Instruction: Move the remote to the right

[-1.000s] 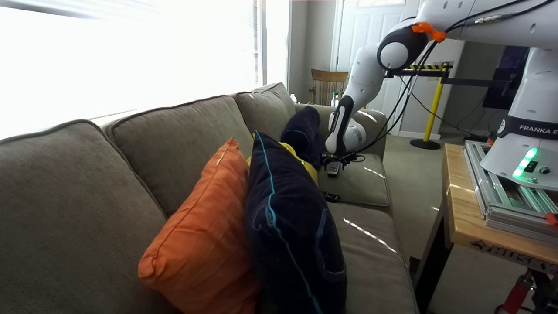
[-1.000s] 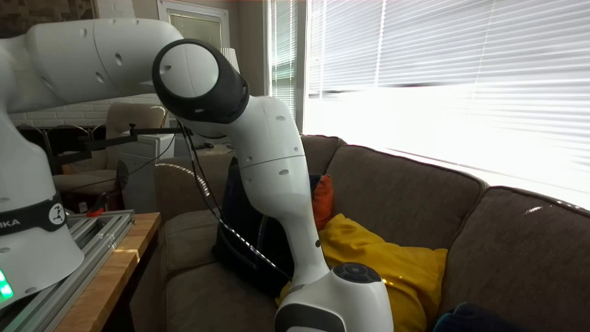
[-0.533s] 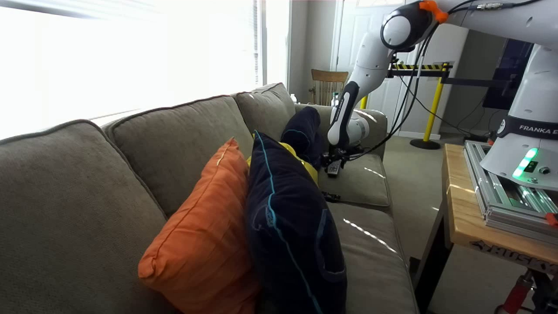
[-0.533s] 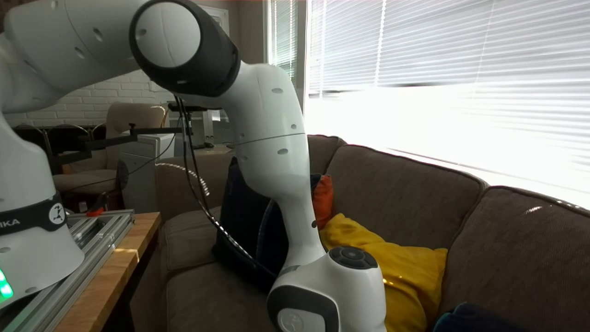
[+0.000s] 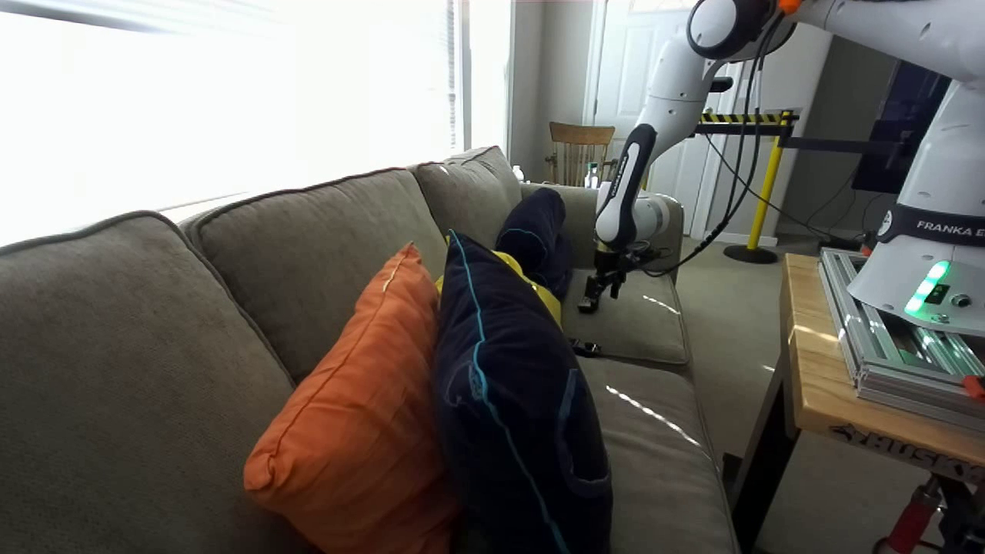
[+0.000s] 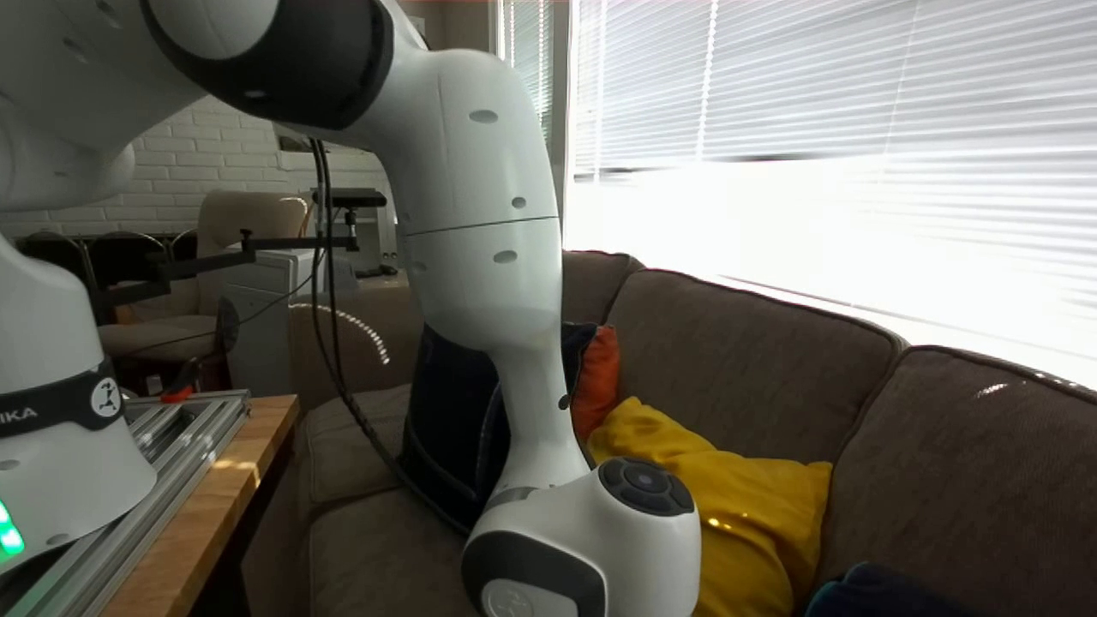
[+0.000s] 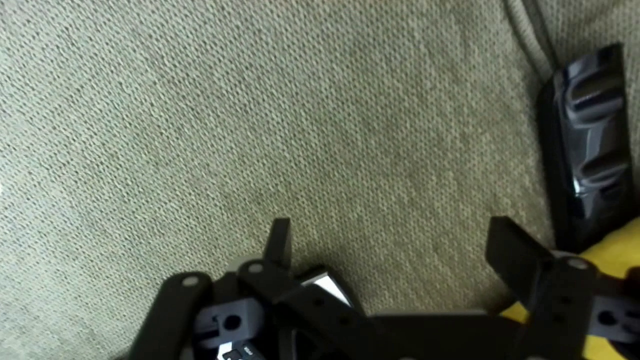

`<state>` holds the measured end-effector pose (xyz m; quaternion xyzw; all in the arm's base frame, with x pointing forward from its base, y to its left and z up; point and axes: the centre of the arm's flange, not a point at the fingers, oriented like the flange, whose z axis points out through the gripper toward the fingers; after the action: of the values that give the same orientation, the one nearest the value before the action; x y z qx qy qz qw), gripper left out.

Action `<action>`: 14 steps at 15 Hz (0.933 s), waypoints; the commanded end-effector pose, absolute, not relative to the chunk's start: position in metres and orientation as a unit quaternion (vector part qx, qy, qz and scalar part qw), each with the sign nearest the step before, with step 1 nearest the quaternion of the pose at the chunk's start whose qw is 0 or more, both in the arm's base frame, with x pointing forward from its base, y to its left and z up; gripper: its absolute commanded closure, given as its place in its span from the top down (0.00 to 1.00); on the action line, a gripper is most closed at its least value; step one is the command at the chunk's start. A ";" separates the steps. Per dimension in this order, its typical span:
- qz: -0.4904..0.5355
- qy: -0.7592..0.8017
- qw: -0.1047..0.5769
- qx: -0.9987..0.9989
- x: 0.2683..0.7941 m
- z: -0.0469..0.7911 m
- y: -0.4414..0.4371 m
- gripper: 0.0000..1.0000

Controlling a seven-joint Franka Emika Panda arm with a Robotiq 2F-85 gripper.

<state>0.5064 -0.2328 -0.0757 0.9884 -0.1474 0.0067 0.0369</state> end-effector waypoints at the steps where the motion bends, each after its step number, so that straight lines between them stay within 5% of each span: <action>1: -0.015 -0.071 0.016 0.997 0.489 -0.064 -0.225 1.00; 14: 0.006 -0.003 -0.027 1.000 0.489 -0.094 -0.177 1.00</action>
<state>0.4956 -0.1829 -0.0881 0.9997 -0.0191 0.0006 -0.0133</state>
